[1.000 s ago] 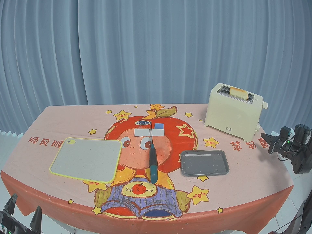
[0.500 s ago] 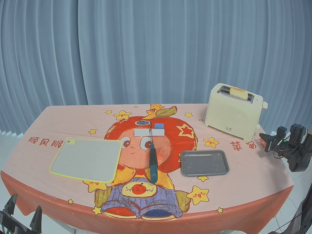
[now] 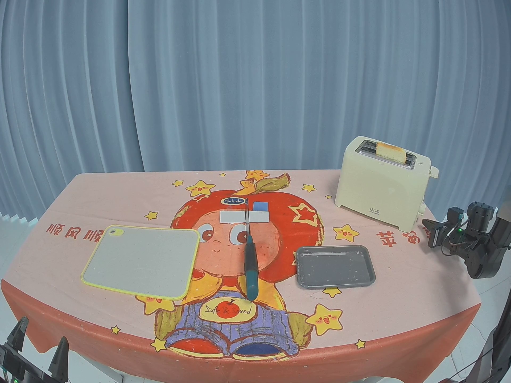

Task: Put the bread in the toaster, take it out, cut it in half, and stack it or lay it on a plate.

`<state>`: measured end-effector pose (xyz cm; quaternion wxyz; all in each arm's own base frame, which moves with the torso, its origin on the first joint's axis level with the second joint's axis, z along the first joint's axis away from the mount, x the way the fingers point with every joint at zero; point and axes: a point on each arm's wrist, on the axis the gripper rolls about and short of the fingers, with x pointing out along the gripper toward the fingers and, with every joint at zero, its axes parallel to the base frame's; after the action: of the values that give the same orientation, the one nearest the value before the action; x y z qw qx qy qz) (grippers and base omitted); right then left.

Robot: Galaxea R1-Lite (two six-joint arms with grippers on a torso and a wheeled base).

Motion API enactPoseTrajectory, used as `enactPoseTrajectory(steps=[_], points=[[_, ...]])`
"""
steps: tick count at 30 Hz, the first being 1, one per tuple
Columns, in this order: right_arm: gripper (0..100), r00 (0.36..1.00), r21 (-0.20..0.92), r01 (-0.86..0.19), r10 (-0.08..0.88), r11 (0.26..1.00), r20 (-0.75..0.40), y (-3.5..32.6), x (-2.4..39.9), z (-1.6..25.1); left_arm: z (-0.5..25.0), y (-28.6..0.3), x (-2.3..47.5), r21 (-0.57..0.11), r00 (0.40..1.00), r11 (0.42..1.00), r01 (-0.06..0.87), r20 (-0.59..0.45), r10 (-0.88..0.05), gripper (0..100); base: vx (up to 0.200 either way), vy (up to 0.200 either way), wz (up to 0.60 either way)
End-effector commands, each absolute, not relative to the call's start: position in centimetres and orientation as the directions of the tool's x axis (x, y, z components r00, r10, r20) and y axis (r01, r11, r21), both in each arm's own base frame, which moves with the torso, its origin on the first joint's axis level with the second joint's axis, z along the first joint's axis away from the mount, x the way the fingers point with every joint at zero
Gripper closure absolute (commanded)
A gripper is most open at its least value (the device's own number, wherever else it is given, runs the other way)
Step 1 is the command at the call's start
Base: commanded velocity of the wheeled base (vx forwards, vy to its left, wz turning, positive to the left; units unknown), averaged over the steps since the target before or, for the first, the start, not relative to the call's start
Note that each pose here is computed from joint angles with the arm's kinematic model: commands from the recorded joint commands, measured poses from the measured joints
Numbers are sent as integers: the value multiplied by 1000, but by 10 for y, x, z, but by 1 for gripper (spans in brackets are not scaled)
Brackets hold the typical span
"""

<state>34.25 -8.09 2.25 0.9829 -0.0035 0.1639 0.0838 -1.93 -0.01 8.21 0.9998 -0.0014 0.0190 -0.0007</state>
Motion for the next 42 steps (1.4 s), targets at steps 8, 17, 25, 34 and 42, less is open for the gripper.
enactPoseTrajectory(steps=[8, 17, 25, 34, 42], points=[[100, 936, 15, -164, 161, 986, -314, -83, 353, 18, 77, 0, -18, -3, 998, 1000, 1, -55, -2, 0, 0, 0, 0], [100, 941, 9, -166, 161, 986, -298, -84, 359, 19, 77, 0, -18, -3, 998, 1000, 1, -55, -2, 0, 0, 0, 0], [100, 944, 4, -172, 166, 985, -285, -83, 358, 22, 77, 0, -18, -3, 998, 1000, 1, -55, -2, 0, 0, 0, 0], [100, 942, 6, -175, 169, 985, -289, -81, 356, 22, 77, 0, -18, -3, 998, 1000, 1, -55, -2, 0, 0, 0, 0], [100, 941, 7, -176, 170, 984, -291, -80, 355, 23, 77, 0, -18, -3, 998, 1000, 1, -55, -2, 0, 0, 0, 0]])
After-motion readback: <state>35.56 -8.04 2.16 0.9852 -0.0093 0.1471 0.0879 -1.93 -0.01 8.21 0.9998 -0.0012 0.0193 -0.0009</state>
